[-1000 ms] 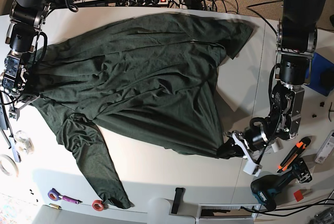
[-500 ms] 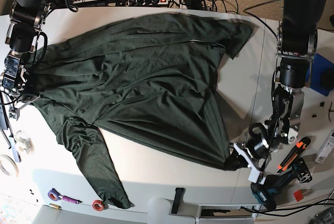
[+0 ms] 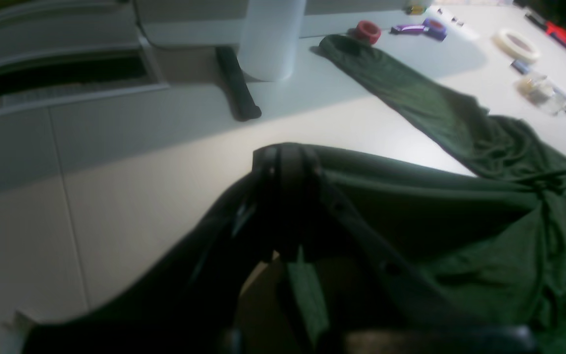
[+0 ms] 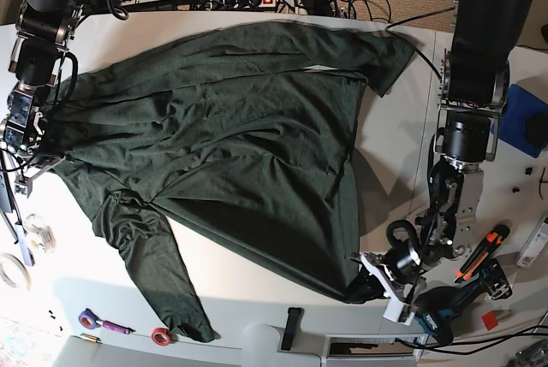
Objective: Layout the t-shirt on the table in an organized manner, then fold the t-shirt properly
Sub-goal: 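Pull the hem corner outward with the left gripper to flatten the shirt, then release the hem and move the left gripper toward the shirt's side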
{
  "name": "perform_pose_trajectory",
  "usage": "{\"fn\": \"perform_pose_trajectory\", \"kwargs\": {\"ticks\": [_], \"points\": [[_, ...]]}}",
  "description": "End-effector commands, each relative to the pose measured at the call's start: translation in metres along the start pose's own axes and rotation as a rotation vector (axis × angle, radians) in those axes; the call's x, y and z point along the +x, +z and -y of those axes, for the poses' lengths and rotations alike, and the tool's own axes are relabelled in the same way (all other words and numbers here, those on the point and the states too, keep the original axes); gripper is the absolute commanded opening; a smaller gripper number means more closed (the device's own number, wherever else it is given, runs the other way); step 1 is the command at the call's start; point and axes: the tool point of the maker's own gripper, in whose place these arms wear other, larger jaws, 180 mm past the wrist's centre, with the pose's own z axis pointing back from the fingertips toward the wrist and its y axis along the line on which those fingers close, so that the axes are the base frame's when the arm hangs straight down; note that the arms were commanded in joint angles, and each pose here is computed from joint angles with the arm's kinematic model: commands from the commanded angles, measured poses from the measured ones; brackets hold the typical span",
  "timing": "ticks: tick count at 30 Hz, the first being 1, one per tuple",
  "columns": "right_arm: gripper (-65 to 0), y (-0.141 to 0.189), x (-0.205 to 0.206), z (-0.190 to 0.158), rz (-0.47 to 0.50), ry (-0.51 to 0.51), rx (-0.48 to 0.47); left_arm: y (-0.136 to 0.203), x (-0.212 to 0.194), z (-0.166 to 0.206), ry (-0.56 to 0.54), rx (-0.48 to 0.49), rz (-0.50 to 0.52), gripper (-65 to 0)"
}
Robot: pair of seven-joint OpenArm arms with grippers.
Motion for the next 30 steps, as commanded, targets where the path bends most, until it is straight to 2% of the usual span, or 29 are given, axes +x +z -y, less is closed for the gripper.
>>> {"fn": "perform_pose_trajectory", "kwargs": {"ticks": [1, 5, 7, 8, 9, 11, 14, 19, 24, 30], "points": [[-65.0, -0.003, -0.068, -0.013, -0.252, 0.048, 0.026, 0.000, 0.038, -0.001, -0.032, -0.003, 0.090, -65.0], [-65.0, -0.003, -0.068, -0.013, -0.251, 0.048, 0.026, 0.000, 0.036, -0.002, -0.047, 0.003, 0.081, -63.9], [-65.0, -0.003, -0.068, -0.013, -0.252, 0.049, 0.025, 0.000, 0.034, -0.005, -0.060, 0.017, 0.070, -42.3], [-65.0, -0.003, -0.068, -0.013, -0.252, 0.049, 0.025, 0.000, 0.034, -0.011, -0.049, 0.051, 0.070, -34.3], [-65.0, -0.003, -0.068, -0.013, -0.252, 0.048, 0.026, 0.001, 0.034, -0.019, -0.032, 0.097, 0.072, -30.3], [-65.0, -0.003, -0.068, -0.013, -0.253, 0.048, 0.026, 0.004, 0.035, -0.032, -0.005, 0.156, 0.075, -30.0], [-65.0, -0.003, -0.069, -0.013, -0.258, 0.048, 0.026, 0.007, 0.034, -0.032, -0.009, 0.140, 0.067, -30.0], [-65.0, -0.003, -0.066, -0.013, -0.244, 0.048, 0.025, 0.009, 0.019, -0.017, 0.015, 0.039, 0.025, -30.5], [-65.0, 0.003, -0.038, -0.008, -0.169, 0.063, 0.010, 0.022, -0.005, 0.011, 0.044, -0.146, 0.029, -37.3], [-65.0, 0.027, 0.020, -0.006, -0.028, 0.091, -0.008, 0.040, -0.051, 0.009, 0.171, -0.152, -0.031, -39.5]]}}
